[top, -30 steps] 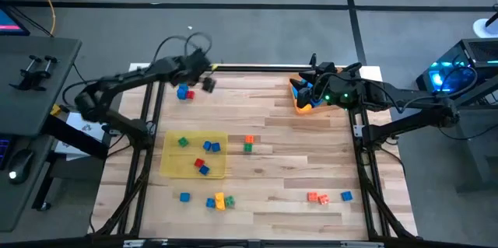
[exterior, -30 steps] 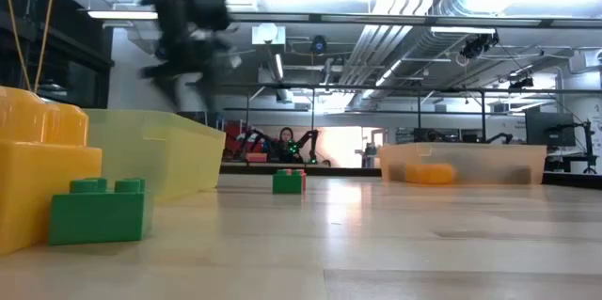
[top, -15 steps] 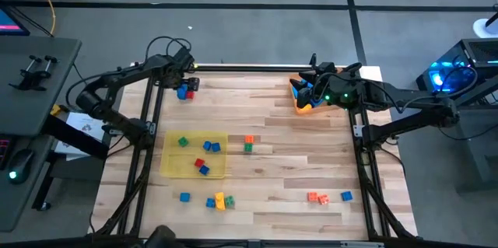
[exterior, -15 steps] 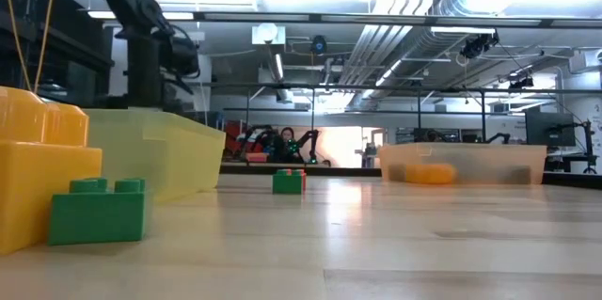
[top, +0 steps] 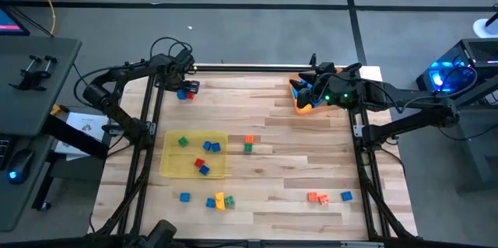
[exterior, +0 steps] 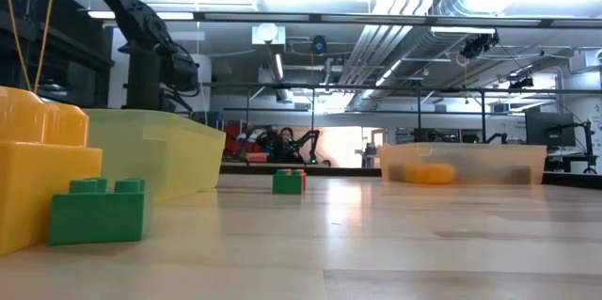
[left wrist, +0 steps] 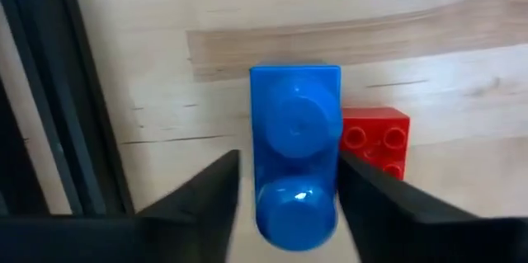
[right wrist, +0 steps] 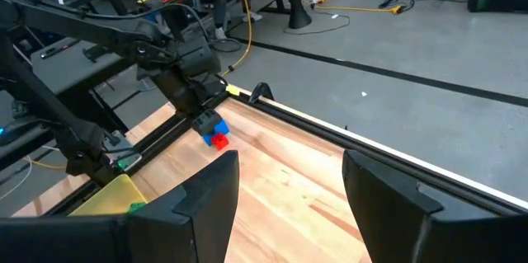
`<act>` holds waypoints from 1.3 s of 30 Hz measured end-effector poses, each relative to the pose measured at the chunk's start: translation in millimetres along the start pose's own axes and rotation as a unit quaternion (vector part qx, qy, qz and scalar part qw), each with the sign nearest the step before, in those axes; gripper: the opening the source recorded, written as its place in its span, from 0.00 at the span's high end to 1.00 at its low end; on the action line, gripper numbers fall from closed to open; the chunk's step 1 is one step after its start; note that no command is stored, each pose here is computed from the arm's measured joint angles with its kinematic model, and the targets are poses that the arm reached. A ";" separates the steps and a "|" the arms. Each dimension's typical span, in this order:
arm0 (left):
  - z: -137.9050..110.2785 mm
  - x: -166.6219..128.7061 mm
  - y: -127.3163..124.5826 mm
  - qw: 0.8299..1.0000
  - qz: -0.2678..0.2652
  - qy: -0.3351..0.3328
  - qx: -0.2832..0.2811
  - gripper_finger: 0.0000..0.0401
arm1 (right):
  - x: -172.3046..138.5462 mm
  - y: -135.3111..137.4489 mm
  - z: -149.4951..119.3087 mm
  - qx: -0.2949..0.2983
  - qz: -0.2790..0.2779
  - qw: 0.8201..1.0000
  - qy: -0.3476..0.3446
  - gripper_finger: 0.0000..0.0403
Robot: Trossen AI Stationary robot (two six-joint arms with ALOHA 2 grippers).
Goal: Sort blocks by size
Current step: Put the large blue 2 stud game piece into the orange bin
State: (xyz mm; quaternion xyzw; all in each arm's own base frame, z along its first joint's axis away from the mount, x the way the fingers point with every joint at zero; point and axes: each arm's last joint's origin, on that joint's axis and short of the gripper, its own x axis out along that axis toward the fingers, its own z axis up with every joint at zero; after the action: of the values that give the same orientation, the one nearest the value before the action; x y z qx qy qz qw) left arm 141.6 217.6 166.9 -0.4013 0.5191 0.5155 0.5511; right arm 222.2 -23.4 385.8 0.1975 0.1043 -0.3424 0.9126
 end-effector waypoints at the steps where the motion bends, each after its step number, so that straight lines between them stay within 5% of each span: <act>1: -0.1 0.0 -0.2 1.000 -0.003 0.001 0.000 0.61 | 0.0 0.0 0.0 0.000 0.000 1.000 0.000 0.48; 5: -0.8 -4.1 0.2 1.000 -0.015 -0.002 0.012 0.83 | 0.0 0.0 -0.1 0.001 0.000 1.000 0.000 0.48; 12: 7.5 -51.9 3.2 0.993 -0.064 -0.099 -0.004 0.83 | 0.0 -0.4 -0.7 0.002 -0.001 1.000 0.004 0.48; 17: 11.6 -106.9 -17.1 0.949 -0.200 -0.244 0.007 0.83 | 0.0 -0.3 -0.7 0.013 0.000 1.000 0.004 0.48; 21: 1.5 -126.0 -64.0 0.903 -0.302 -0.304 0.031 0.83 | 0.0 -0.1 -0.3 0.019 0.001 1.000 0.002 0.48; 27: -31.4 -96.8 -163.0 0.870 -0.395 -0.274 0.105 0.83 | 0.0 0.5 0.6 0.034 0.003 0.999 -0.002 0.48; 34: -66.8 -58.9 -263.3 0.776 -0.545 -0.272 0.166 0.83 | 0.0 0.6 0.7 0.058 0.005 0.998 -0.002 0.48; 39: -51.2 -55.0 -314.1 0.755 -0.563 -0.278 0.192 0.83 | 0.0 0.7 0.7 0.069 0.005 0.998 -0.001 0.48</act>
State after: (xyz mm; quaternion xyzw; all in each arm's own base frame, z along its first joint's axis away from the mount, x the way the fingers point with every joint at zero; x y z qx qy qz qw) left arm 446.7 113.2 184.9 -0.3460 0.1117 0.0911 0.9271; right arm 222.7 -23.2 386.6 0.2599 0.0784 -0.3440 0.8989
